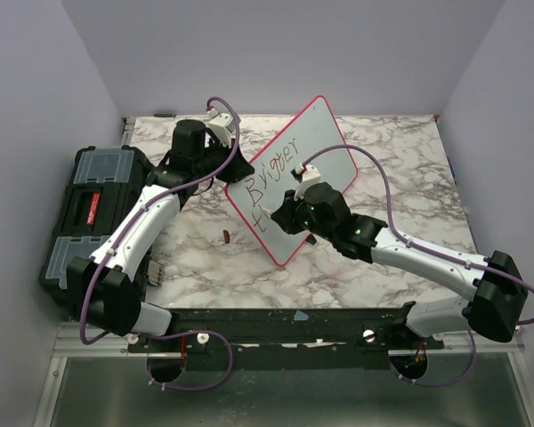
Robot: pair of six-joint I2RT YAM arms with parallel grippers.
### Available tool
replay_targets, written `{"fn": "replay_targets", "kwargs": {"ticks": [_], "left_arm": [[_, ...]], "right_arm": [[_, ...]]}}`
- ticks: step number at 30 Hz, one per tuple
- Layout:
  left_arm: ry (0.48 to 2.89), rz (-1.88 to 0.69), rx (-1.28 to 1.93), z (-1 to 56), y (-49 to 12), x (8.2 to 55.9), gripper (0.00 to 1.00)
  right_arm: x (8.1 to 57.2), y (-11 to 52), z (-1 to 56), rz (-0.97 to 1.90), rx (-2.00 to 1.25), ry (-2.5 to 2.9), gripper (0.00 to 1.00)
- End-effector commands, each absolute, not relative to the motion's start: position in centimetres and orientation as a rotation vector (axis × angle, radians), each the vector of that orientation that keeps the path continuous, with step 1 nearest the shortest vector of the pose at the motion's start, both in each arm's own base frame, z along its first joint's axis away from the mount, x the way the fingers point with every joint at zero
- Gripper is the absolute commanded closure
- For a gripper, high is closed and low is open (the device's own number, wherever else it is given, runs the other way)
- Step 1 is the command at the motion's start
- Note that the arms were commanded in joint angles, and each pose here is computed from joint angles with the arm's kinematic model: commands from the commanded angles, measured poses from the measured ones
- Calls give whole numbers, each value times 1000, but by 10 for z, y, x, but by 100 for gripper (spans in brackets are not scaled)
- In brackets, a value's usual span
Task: Write a sentence on the whiteboard
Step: Write on the whiteboard at the whiteboard stand.
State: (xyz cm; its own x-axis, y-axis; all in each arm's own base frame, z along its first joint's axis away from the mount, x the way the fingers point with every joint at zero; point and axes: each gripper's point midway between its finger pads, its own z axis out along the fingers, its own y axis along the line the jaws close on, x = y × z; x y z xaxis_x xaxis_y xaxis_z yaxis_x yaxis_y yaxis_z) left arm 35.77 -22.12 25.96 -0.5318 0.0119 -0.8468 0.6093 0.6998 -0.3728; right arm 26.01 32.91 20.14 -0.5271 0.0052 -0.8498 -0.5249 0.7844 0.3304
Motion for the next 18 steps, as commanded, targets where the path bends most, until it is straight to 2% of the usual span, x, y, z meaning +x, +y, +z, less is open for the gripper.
{"fn": "replay_targets", "kwargs": {"ticks": [1,8,18], "left_arm": [[1883,-806,560,284,-224,359,100],[1882,-798,566,282,-223,360,100],[1876,-781,577,282,-222,360,100]], "right_arm": [[255,321,196,692,-388,2061,99],[251,305,210,670,-349,2035,99],[260,308,203,626,-356,2042,99]]}}
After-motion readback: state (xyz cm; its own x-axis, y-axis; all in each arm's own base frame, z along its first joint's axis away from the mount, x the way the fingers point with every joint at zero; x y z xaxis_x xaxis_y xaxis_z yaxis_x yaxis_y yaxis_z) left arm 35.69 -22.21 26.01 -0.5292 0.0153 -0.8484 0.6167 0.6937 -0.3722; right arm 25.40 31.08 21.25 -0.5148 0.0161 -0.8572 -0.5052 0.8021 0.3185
